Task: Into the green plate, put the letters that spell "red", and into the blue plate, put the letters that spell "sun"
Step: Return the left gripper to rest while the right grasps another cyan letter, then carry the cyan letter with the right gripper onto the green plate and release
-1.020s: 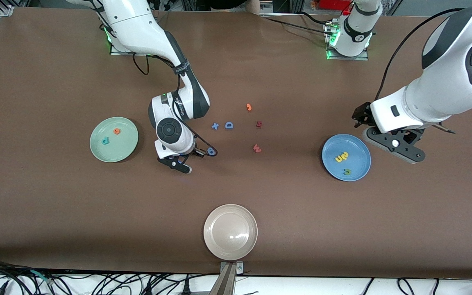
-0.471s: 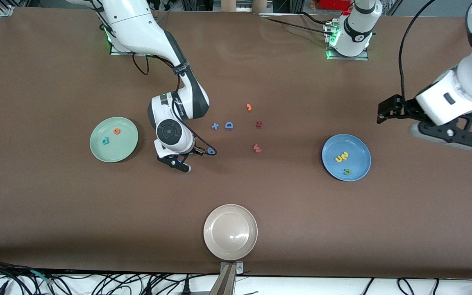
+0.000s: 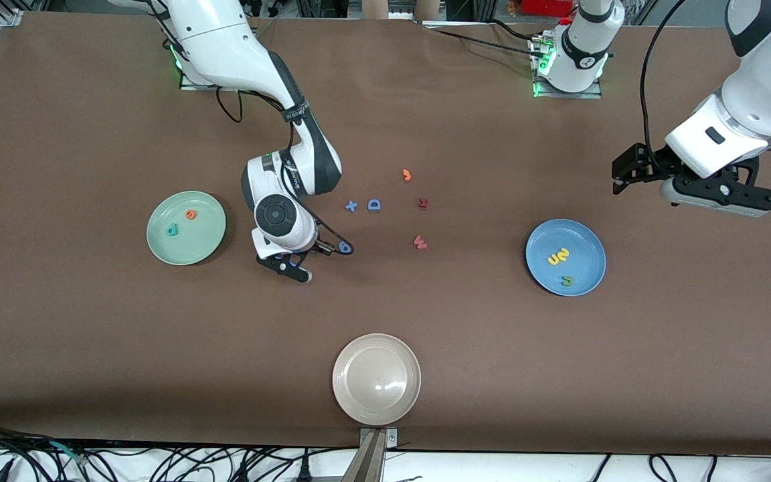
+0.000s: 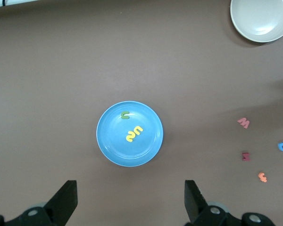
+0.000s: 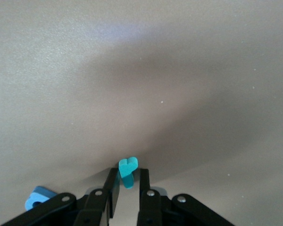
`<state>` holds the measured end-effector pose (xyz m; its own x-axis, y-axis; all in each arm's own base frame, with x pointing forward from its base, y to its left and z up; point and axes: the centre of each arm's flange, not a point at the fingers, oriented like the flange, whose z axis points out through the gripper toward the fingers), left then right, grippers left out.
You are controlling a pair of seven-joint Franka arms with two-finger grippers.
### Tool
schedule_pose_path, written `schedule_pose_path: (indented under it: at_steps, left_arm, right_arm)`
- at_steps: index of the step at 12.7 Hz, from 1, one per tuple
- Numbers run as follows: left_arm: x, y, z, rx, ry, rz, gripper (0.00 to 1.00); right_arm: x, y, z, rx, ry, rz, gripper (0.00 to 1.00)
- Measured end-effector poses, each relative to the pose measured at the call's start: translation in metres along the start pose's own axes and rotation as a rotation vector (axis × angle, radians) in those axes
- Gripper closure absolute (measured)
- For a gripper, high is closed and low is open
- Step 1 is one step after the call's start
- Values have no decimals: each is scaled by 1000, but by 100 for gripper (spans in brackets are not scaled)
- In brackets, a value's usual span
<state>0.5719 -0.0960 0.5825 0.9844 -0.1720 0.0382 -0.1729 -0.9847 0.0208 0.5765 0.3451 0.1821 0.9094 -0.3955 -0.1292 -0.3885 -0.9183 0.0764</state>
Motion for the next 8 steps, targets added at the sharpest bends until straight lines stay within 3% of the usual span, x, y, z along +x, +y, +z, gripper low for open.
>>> schedule_pose_path:
  at_steps: [5,6,8]
  left_arm:
    - [-9,0,4,5,-6,-3,0]
    - [-9,0,4,5,-5,-4,0]
    - [-9,1,4,5,-4,-9,0]
  right_arm:
    - [1,0,3,6,11,1,75]
    - [1,-1,3,10,14,0,81]
    - [0,-1,3,11,15,-3,85]
